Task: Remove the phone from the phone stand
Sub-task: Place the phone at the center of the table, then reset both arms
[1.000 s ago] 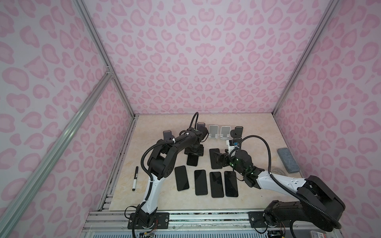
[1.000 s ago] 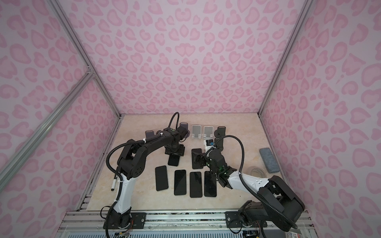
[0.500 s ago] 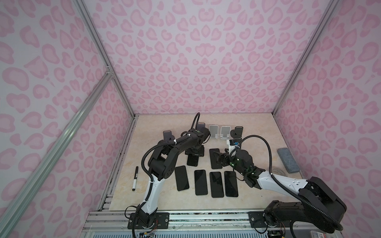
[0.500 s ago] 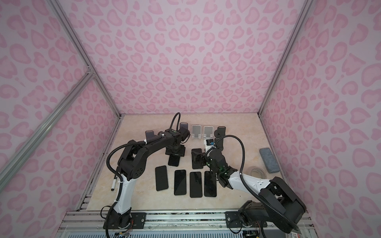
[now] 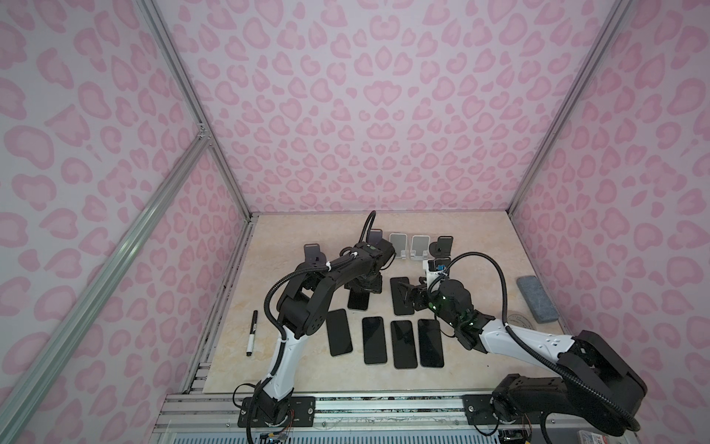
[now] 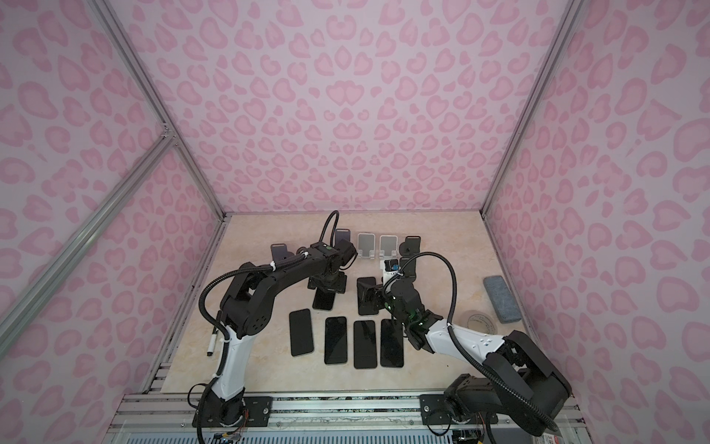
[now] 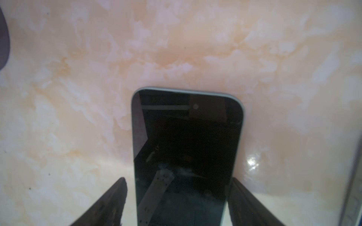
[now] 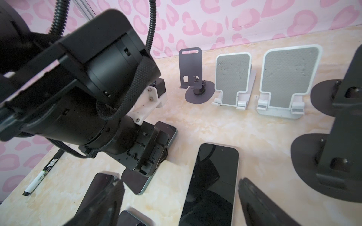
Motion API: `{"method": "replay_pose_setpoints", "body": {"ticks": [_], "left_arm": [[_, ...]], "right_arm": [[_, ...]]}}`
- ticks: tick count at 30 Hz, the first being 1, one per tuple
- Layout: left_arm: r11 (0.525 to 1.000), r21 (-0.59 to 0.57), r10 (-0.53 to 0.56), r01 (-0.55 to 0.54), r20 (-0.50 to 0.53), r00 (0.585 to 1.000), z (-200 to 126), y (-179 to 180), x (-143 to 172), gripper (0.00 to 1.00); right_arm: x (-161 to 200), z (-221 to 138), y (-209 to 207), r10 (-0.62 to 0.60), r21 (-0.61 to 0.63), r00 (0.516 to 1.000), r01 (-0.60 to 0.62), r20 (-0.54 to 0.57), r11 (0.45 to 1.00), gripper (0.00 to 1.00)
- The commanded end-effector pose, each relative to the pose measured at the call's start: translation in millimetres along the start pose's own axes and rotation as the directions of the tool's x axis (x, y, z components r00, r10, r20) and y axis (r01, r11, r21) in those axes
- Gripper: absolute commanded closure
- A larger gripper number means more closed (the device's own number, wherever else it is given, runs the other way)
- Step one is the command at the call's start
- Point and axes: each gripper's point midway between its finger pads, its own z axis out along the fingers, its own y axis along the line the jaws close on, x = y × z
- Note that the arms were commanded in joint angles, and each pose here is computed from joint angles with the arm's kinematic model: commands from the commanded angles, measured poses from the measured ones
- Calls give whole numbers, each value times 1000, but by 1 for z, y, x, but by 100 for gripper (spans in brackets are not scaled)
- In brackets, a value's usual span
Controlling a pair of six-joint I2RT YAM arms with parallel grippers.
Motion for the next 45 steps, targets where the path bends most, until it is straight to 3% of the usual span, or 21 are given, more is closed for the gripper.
{"method": "replay_pose_setpoints", "body": {"ticks": [1,6,11,13,14,17,19,23,26,28,31,34,38,41,45], "left_arm": [[999,7,34,-33,-72,997,2,1,18,18],[982,178,39,-62,131,991,-71,-14,-23,14],[937,306,50,-170,363,931,-162,-15,-51,11],[925,319,39,-207,461,886,-198,-6,-56,3],[923,320,27,-215,503,864,-213,1,-55,3],[914,338,-54,-225,651,757,-261,31,-43,3],[930,327,-133,-167,725,676,-284,62,-32,3],[956,283,-275,80,762,586,-275,129,1,3],[961,231,-277,154,791,546,-263,158,23,3],[949,181,-291,260,820,492,-255,185,36,3],[922,137,-288,361,866,407,-249,211,49,3],[958,86,-189,274,907,376,-243,203,44,3],[993,7,-56,114,900,432,-223,187,33,3],[989,84,-129,122,895,428,-210,197,30,3],[969,223,-248,110,903,350,-209,214,30,3]], "right_arm": [[-3,-2,-1,-1,5,1000,1,17,1000,7],[-7,-6,-4,-8,24,999,7,37,1000,7],[-13,-11,-9,-26,55,998,22,64,998,7],[-16,-15,-12,-30,72,996,24,87,997,7],[-19,-17,-13,-31,75,995,24,97,997,7],[-34,-26,-20,-50,120,983,28,179,992,5],[-52,-29,-19,-74,159,977,41,202,986,3],[-82,-33,-5,-173,225,972,136,157,965,1],[-92,-35,-7,-257,326,963,219,81,920,1],[-95,-37,-12,-329,407,944,295,15,865,1],[-94,-37,-10,-382,412,921,376,-69,830,1],[-109,-49,-19,-333,477,943,298,-13,827,1],[-135,-69,-27,-285,424,941,186,184,887,1],[-147,-87,-56,-192,416,931,48,311,908,1],[-146,-111,-100,-171,518,917,-44,361,854,1]]}}
